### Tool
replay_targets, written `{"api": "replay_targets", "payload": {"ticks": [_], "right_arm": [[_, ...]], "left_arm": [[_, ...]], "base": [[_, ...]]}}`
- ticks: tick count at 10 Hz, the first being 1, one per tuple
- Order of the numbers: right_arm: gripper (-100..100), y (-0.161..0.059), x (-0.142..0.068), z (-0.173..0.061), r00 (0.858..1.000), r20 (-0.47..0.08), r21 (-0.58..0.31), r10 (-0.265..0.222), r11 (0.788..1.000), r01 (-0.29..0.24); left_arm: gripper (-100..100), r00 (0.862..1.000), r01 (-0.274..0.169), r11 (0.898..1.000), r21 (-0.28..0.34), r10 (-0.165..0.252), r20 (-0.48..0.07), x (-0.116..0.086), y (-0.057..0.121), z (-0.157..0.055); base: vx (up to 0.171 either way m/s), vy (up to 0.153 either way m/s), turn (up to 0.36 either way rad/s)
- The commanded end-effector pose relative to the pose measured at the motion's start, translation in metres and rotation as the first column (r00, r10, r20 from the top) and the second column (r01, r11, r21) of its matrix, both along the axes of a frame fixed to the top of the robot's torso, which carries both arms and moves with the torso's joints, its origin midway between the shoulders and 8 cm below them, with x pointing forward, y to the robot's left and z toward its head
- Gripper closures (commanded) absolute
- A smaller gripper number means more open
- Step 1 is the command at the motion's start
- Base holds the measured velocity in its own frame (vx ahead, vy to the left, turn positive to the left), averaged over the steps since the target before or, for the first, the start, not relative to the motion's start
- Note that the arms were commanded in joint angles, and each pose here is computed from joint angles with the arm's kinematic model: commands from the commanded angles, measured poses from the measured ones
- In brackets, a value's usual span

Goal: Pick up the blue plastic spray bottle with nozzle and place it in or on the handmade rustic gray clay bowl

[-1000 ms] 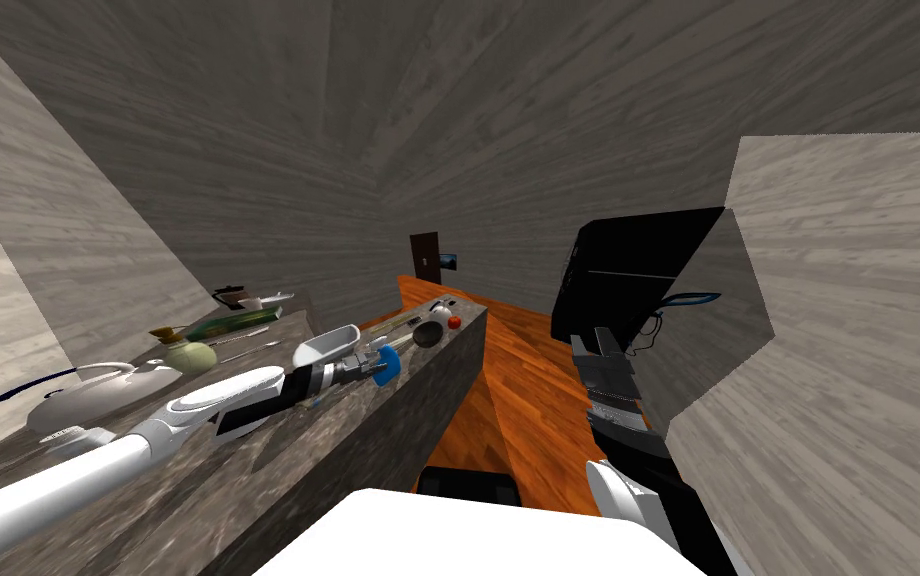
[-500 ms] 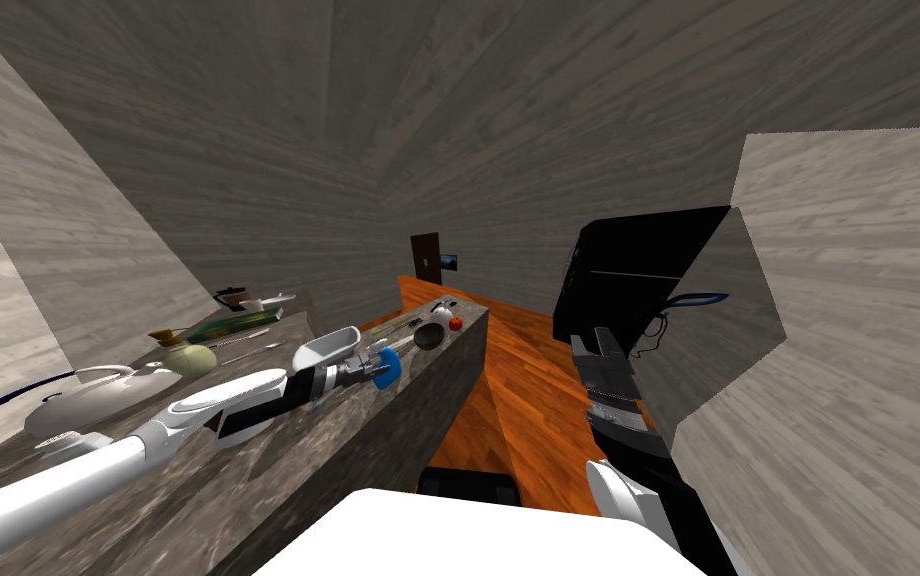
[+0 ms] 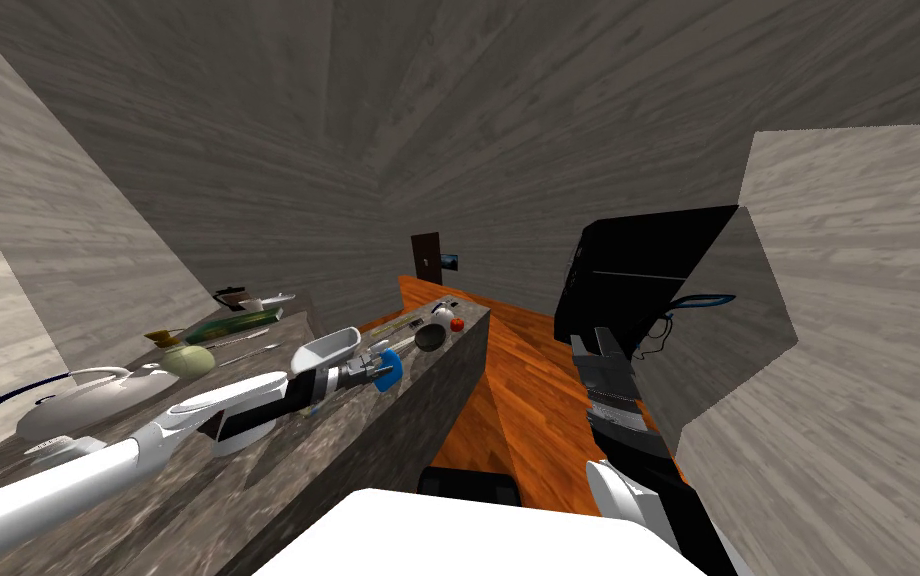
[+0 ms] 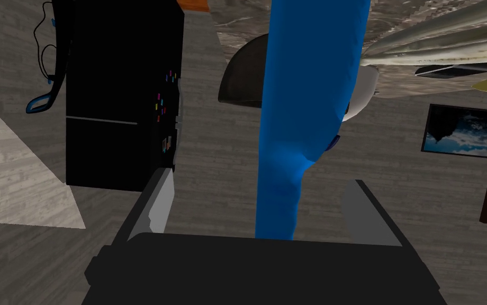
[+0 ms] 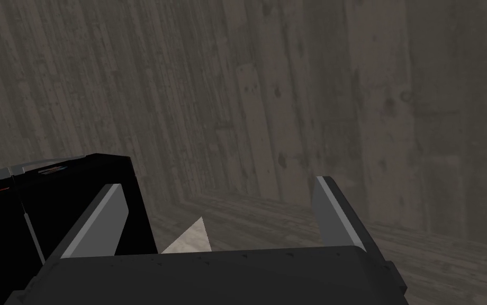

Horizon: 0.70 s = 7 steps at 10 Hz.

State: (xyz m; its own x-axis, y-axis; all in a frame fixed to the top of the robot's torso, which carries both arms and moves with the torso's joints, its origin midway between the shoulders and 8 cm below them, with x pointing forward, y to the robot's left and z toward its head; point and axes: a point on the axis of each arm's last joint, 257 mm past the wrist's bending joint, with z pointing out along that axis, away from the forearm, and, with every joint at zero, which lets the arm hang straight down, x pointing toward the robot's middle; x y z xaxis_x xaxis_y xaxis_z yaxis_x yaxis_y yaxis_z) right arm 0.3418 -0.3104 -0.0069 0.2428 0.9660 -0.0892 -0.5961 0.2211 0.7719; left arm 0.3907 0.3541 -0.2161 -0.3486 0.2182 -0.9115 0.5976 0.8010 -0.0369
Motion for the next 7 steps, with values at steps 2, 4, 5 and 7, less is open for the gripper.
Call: {"api": "replay_targets", "payload": {"ticks": [2, 4, 5, 7], "right_arm": [[0, 0.000, 0.000, 0.000, 1.000, 0.000, 0.000, 0.000, 1.000, 0.000], [0, 0.000, 0.000, 0.000, 1.000, 0.000, 0.000, 0.000, 1.000, 0.000], [0, 0.000, 0.000, 0.000, 1.000, 0.000, 0.000, 0.000, 1.000, 0.000], [0, 0.000, 0.000, 0.000, 1.000, 0.000, 0.000, 0.000, 1.000, 0.000]], "left_arm": [[-100, 1.000, -0.004, 1.000, -0.003, 0.004, 0.018, 0.000, -0.002, 0.004], [-100, 1.000, -0.001, 1.000, -0.001, 0.001, 0.015, -0.005, -0.010, 0.002], [-100, 1.000, -0.004, 1.000, -0.005, 0.004, 0.021, -0.004, -0.009, 0.003], [-100, 1.000, -0.003, 1.000, -0.003, 0.003, 0.013, -0.010, -0.017, 0.001]], "base": [[0.022, 0.016, 0.002], [0.031, 0.026, 0.008], [0.014, 0.011, -0.002], [0.024, 0.016, 0.009]]}}
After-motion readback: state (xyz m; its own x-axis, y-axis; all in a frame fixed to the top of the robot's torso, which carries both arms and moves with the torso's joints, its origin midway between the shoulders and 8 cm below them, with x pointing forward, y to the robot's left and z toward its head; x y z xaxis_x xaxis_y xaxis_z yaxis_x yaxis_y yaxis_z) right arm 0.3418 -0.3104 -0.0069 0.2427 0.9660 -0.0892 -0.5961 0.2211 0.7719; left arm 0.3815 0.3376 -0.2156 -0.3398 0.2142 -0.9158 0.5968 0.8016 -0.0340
